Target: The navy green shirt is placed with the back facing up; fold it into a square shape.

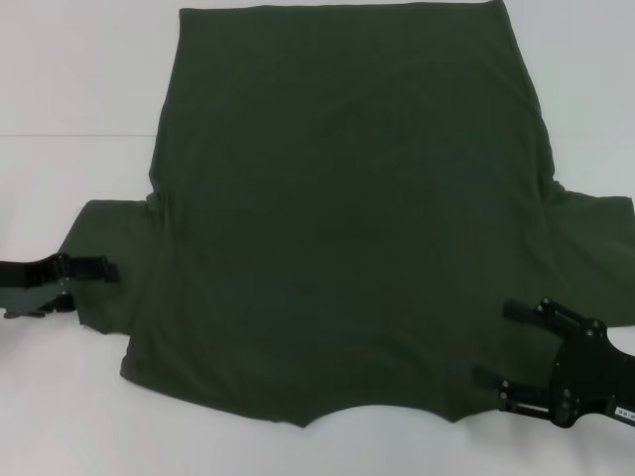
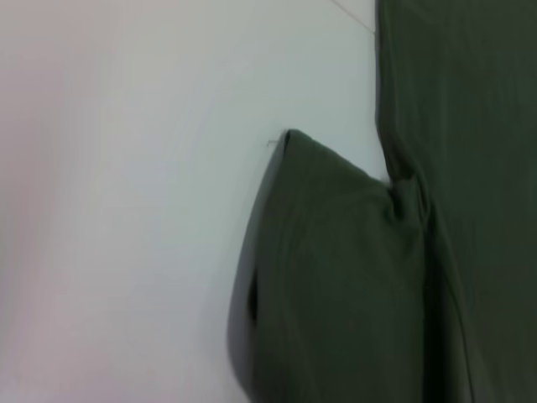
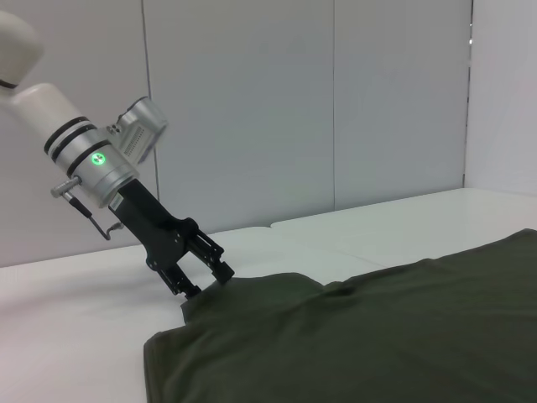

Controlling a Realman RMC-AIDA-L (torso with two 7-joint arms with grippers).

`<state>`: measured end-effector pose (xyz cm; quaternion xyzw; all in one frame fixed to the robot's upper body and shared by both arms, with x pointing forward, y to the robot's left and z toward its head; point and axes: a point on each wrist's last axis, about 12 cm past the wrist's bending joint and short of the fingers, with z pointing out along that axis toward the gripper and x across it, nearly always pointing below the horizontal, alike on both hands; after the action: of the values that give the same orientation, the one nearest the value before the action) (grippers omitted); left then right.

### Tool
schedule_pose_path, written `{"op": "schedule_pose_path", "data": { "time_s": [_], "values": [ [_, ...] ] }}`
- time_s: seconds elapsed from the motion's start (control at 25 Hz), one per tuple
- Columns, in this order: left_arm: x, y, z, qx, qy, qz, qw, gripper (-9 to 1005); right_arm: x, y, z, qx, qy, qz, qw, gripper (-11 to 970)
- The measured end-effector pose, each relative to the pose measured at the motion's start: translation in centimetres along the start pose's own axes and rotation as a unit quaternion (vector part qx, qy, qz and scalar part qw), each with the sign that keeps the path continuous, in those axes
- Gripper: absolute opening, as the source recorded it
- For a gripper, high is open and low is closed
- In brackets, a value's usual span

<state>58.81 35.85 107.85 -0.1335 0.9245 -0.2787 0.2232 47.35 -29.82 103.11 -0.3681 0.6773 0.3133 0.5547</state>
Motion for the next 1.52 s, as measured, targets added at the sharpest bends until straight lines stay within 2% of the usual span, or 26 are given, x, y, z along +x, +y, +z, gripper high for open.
{"op": "schedule_pose_path", "data": {
  "time_s": [0.24,1.0,1.48,1.52],
  "values": [
    [-0.4,-0.5,0.2,-0.015,0.013,0.013,1.0,780,0.0,0.0,0.0,-0.001,-0.001,0.0,1.0,946],
    [-0.5,-1.5,0.7,-0.007,0.018,0.023,1.0,763,0.0,0.0,0.0,-0.001,-0.001,0.0,1.0,947],
    [-0.7,-1.8,1.0,-0.039,0.036,0.063,0.997,752,-0.1,0.0,0.0,-0.002,-0.002,0.0,1.0,946],
    [-0.7,-1.9,1.0,-0.04,0.035,0.064,0.997,640,-0.1,0.0,0.0,-0.002,-0.003,-0.001,1.0,946]
  ]
}}
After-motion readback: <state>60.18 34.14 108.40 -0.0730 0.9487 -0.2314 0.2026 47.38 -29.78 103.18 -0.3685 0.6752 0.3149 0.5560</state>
